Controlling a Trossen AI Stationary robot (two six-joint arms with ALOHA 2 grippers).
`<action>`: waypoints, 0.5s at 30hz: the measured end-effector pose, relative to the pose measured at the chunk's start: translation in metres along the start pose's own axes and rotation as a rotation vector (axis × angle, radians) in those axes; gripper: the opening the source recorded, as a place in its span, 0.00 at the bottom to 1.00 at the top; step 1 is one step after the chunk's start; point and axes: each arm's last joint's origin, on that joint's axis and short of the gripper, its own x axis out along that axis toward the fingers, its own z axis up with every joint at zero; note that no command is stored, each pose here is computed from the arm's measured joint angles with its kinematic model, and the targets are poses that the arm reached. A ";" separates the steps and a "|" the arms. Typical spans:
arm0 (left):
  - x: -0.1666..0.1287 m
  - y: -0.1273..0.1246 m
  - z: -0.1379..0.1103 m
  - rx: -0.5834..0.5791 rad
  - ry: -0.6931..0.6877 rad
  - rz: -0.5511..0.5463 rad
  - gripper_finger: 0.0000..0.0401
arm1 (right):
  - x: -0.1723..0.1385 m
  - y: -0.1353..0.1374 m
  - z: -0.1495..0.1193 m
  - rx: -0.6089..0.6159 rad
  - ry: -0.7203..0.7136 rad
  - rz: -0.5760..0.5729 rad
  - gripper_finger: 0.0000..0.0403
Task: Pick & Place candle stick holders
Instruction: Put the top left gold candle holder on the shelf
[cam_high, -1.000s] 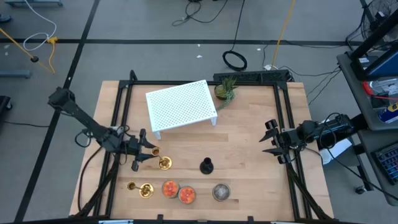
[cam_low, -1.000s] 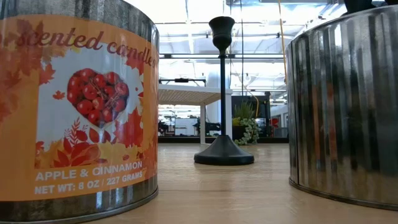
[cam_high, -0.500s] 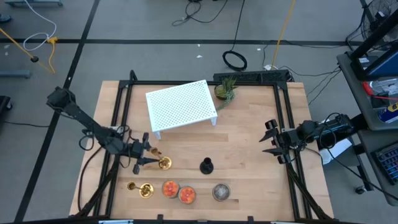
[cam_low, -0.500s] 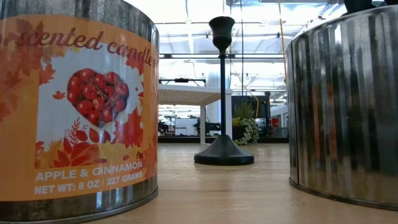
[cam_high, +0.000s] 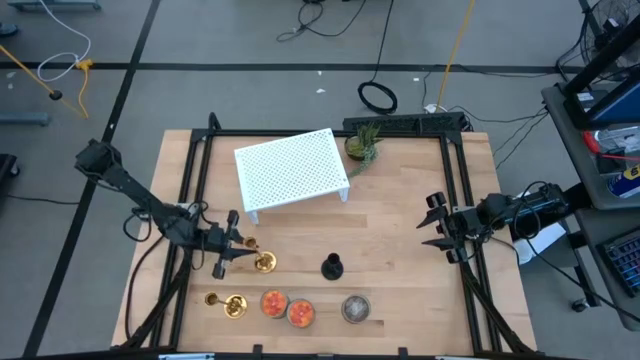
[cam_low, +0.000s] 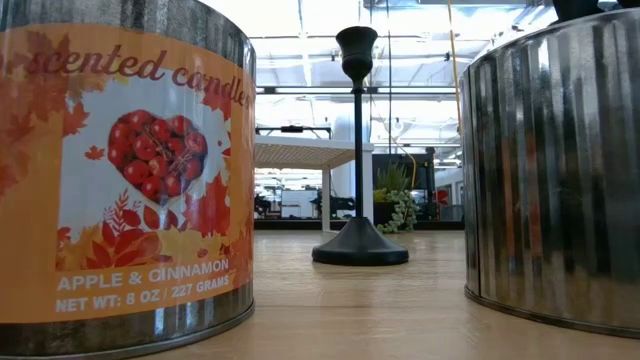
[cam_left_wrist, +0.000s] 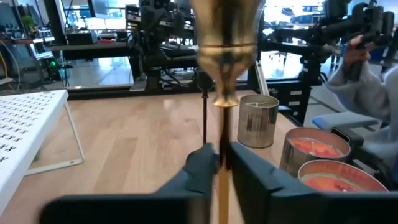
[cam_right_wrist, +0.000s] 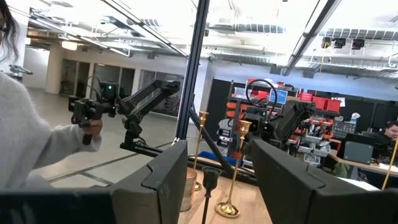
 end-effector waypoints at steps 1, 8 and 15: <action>0.000 0.000 0.000 -0.001 -0.004 0.000 0.06 | 0.000 0.000 0.000 0.000 0.000 0.000 0.44; 0.005 -0.001 0.023 0.006 -0.093 0.076 0.06 | 0.000 0.000 0.000 0.000 0.000 0.000 0.44; 0.020 -0.008 0.077 0.079 -0.097 0.147 0.04 | 0.000 0.000 0.000 0.000 0.000 0.000 0.44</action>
